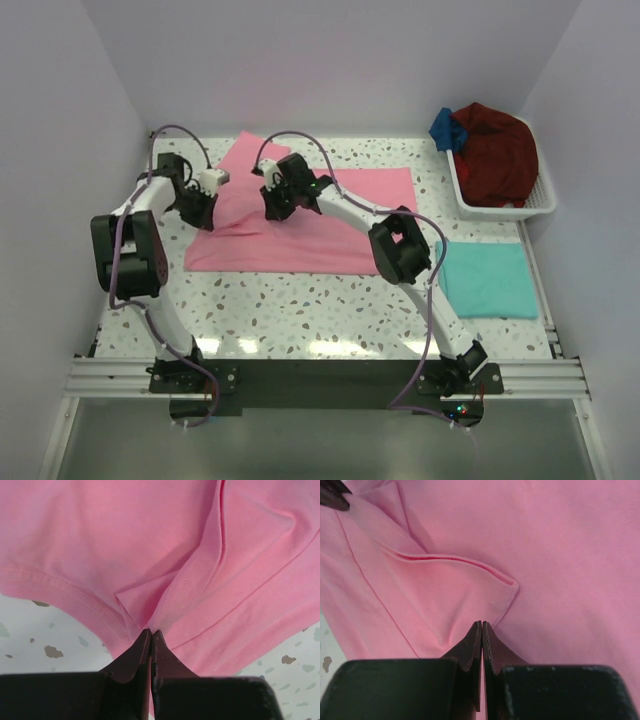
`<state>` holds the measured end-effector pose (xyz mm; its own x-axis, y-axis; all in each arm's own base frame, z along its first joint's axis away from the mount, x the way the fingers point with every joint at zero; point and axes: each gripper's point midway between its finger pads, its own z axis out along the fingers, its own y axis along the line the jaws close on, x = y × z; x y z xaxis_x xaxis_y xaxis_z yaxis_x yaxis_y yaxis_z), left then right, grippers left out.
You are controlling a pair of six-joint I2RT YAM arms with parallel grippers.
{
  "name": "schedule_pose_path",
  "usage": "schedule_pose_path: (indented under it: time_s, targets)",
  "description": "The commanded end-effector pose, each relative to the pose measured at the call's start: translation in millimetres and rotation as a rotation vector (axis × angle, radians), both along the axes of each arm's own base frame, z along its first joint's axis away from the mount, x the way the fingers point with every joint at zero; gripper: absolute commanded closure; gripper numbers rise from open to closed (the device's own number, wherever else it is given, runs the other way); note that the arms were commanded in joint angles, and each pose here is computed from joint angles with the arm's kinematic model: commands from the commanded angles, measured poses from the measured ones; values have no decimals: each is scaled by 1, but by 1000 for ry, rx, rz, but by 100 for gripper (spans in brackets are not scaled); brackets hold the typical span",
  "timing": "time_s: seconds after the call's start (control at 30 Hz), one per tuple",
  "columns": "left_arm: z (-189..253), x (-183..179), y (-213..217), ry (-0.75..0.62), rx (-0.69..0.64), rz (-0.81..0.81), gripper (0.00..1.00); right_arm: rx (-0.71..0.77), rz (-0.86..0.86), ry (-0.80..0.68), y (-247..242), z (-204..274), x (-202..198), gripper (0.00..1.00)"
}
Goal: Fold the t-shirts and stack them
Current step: Fold the tshirt
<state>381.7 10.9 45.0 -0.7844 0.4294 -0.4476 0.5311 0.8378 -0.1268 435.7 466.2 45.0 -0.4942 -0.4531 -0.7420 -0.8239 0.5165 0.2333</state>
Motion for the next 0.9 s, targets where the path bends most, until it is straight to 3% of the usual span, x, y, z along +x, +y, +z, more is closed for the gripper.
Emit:
schedule_pose_path:
  time_s: [0.0, 0.23, 0.7, 0.87]
  targets:
    - [13, 28, 3, -54, -17, 13, 98, 33, -2, -91, 3, 37, 5, 100]
    - [16, 61, 10, -103, 12, 11, 91, 14, 8, -113, -11, 57, -6, 100]
    - [9, 88, -1, -177, 56, -34, 82, -72, 26, -96, -46, 71, -34, 100]
    - [7, 98, -1, -208, 74, -33, 72, -100, 28, -71, -65, 75, -49, 100]
